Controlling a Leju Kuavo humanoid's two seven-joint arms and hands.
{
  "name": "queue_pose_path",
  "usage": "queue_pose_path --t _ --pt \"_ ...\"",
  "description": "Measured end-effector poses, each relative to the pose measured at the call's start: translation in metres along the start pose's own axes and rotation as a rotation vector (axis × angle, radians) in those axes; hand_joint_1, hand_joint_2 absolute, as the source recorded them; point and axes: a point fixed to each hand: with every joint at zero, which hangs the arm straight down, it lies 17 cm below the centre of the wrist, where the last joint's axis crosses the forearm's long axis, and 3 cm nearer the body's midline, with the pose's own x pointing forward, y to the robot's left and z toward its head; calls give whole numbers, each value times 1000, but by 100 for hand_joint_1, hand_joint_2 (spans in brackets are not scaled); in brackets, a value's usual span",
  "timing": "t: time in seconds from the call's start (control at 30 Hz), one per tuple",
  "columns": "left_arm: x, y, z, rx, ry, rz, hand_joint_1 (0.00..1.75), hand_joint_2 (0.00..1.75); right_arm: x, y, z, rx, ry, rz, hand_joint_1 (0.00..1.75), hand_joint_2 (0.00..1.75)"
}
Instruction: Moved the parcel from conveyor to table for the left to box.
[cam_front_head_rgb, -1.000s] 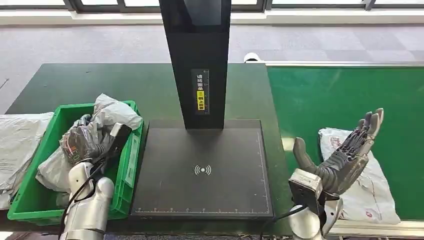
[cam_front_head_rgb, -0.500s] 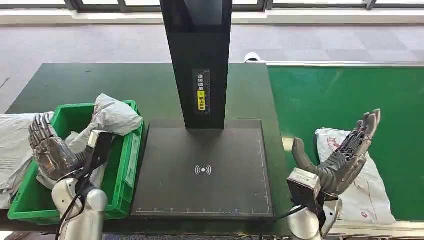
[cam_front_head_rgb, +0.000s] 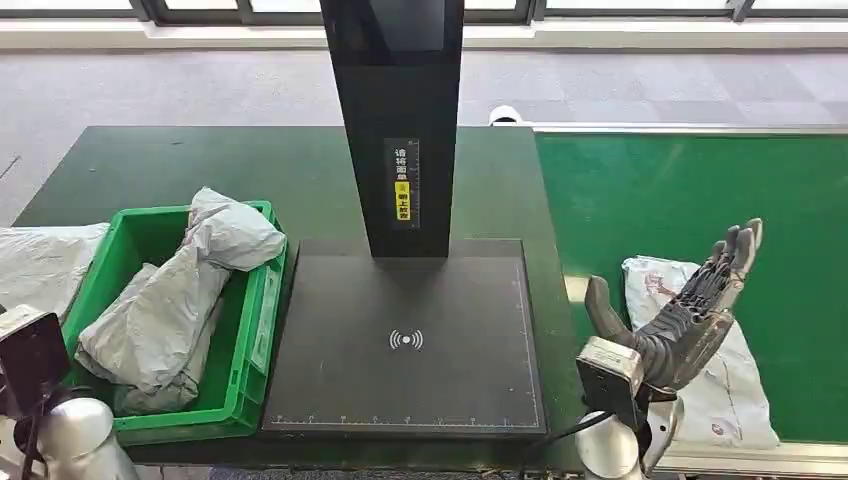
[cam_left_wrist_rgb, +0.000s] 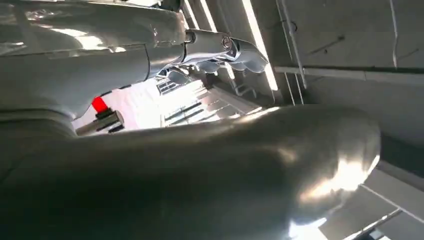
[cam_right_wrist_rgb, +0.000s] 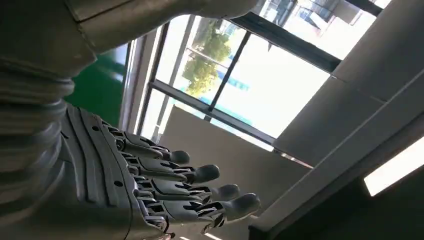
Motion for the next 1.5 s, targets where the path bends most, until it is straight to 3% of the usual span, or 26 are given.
queue_pose_path --t 0.27,0.3,0.37,0.43,0.5,0.57,0.6,0.67,0.8,0.93,1.2,1.5 --pt "0 9 -5 21 -7 -11 0 0 0 0 0 0 -1 0 0 175" --pt "0 9 -5 22 -6 -11 0 175 0 0 0 0 -1 0 0 175" --pt "0 10 -5 23 -7 -12 0 175 0 0 0 1 0 0 0 175" --pt "6 -1 6 -46 -24 122 0 175 -14 20 2 91 55 74 0 175" --pt "35 -20 25 -170 -11 532 0 175 -55 47 10 222 147 288 0 175" --pt "64 -26 36 -189 89 1013 0 175 -88 60 21 298 199 421 0 175" --pt "67 -23 39 -163 137 1144 0 175 -97 63 23 313 206 435 0 175" --pt "67 -20 44 -118 212 1258 0 175 -109 71 28 346 218 450 0 175" --pt "111 -30 69 -311 165 1455 0 175 -161 98 56 556 348 622 0 175" --pt "126 -38 81 -387 147 1488 0 175 -189 109 63 616 385 660 0 175" --pt "131 -45 90 -416 160 1498 0 175 -212 118 80 694 417 686 0 175" --pt "131 -53 98 -451 175 1502 0 175 -251 128 138 936 600 711 0 175"
